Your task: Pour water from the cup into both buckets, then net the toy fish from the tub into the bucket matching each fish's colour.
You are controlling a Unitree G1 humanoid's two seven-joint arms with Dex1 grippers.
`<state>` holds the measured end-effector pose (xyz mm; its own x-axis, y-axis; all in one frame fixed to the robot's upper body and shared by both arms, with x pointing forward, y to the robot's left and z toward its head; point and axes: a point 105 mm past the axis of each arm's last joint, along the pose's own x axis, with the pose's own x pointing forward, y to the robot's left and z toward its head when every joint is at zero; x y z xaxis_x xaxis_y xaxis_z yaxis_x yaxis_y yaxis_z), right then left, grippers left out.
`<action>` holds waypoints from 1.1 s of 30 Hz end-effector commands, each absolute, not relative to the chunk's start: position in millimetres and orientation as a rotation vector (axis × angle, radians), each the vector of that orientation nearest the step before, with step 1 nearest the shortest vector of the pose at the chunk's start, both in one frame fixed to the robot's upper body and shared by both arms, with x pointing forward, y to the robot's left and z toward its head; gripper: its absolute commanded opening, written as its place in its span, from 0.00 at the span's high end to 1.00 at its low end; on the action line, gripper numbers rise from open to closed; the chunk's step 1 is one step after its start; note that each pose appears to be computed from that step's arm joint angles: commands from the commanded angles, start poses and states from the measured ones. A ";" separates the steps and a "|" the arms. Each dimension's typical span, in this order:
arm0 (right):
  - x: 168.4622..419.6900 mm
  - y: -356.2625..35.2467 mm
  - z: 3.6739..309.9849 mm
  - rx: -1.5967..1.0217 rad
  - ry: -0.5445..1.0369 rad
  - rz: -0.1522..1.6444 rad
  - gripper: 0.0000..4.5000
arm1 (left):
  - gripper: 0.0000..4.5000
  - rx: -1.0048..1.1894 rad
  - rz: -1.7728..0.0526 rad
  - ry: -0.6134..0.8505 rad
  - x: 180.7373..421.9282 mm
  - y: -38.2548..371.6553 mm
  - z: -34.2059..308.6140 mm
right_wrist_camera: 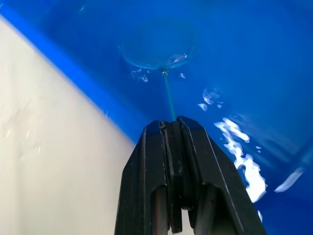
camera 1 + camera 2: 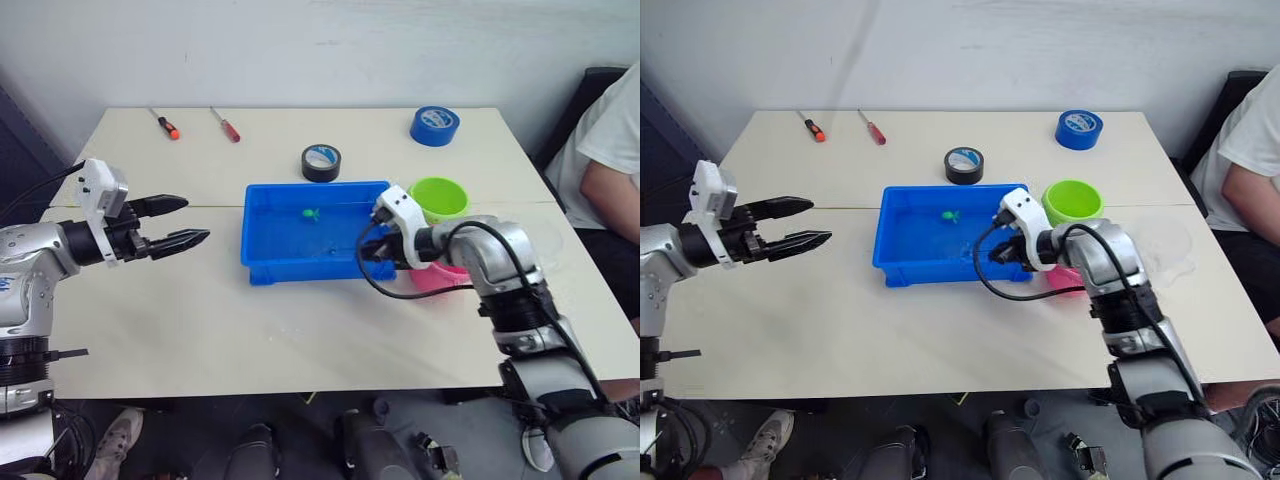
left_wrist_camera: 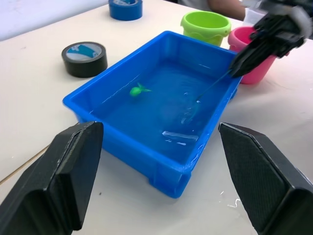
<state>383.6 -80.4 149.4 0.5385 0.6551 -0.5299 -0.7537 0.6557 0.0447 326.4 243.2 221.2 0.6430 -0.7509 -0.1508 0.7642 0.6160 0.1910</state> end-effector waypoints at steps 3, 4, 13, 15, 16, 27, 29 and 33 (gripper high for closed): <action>404.8 -71.6 153.0 -0.169 0.478 0.778 1.00 | 0.08 0.282 -0.863 0.010 324.1 241.3 234.2; 407.9 -70.1 154.5 -0.165 0.464 0.771 1.00 | 0.08 0.283 -0.862 0.011 323.4 241.6 234.6; 428.8 -62.6 183.3 -0.145 0.312 0.716 1.00 | 0.08 0.288 -0.852 0.011 321.6 243.6 236.7; 428.4 -62.3 190.7 -0.144 0.287 0.715 1.00 | 0.08 0.287 -0.852 0.011 321.8 243.2 236.3; 426.4 -62.9 194.9 -0.142 0.276 0.719 1.00 | 0.08 0.286 -0.854 0.010 322.0 242.4 236.2; 382.6 -67.0 200.8 -0.156 0.260 0.815 1.00 | 0.08 0.285 -0.868 0.008 325.3 240.1 236.2; 378.0 -68.0 199.8 -0.161 0.262 0.824 1.00 | 0.08 0.286 -0.873 0.006 326.3 239.0 237.3; 374.6 -68.3 201.3 -0.161 0.254 0.831 1.00 | 0.08 0.289 -0.880 0.004 328.0 238.2 238.4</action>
<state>378.7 -69.7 185.1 0.6455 0.6852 -0.3374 -0.7322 0.6809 -0.0180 329.1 240.4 227.3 0.6473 -0.7486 -0.1437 0.7592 0.6163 0.2090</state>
